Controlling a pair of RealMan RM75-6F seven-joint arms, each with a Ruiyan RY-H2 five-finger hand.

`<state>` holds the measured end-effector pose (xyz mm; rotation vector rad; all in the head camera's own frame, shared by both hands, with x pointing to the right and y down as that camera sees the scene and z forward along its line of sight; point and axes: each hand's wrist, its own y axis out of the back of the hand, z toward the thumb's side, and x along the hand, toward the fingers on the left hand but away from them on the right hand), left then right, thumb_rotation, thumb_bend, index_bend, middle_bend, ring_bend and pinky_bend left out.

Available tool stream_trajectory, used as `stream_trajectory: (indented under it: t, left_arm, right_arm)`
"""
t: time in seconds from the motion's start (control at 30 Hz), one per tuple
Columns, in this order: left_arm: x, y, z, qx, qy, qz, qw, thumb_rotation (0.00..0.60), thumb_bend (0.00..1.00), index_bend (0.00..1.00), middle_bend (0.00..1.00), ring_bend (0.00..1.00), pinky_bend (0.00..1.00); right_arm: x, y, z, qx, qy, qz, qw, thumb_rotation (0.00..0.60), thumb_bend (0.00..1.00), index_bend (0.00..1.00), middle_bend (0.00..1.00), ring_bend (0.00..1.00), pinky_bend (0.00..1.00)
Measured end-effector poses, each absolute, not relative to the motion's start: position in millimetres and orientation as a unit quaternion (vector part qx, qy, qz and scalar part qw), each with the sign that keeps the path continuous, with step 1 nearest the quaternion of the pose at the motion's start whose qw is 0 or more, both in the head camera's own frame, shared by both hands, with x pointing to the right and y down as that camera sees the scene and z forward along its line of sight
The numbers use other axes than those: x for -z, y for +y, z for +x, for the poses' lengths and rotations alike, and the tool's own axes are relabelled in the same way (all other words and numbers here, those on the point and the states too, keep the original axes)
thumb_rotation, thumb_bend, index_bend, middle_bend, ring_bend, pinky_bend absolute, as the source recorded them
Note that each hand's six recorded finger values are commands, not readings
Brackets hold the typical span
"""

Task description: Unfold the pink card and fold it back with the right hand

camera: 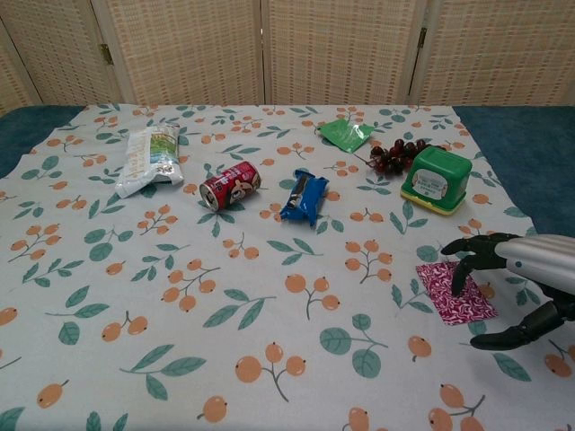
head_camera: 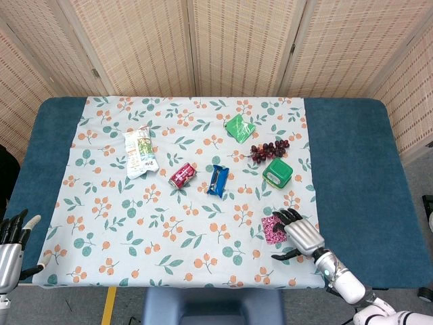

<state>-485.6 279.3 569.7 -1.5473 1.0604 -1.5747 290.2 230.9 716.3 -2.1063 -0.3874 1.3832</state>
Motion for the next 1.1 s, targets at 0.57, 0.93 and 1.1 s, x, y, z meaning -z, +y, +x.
stream_trajectory:
  t: [0.57,0.93,1.1]
  left_arm:
    - [-572.7,281.8,-487.5,0.606,0.408,-0.595,0.335,0.600,0.28,0.17,0.02,0.06,0.00]
    - [-573.5,283.8,-492.7,0.611,0.410,-0.591,0.331,0.600,0.28,0.17,0.02,0.06,0.00]
    - [-574.7,284.4,-492.7,0.611,0.409,-0.592,0.330,0.600,0.28,0.17,0.02,0.06,0.00]
  right_arm:
    - [-700.1,228.1,318.9,-0.538,-0.168,-0.773,0.291,0.281,0.11,0.33,0.10,0.00,0.00]
    - [-715.8,232.0,279.4,-0.511,-0.142,-0.797,0.290,0.280,0.11,0.33,0.10,0.00,0.00]
    - [-721.0,229.7,272.7,-0.508,-0.139,-0.799,0.291,0.284,0.11,0.33,0.10,0.00,0.00]
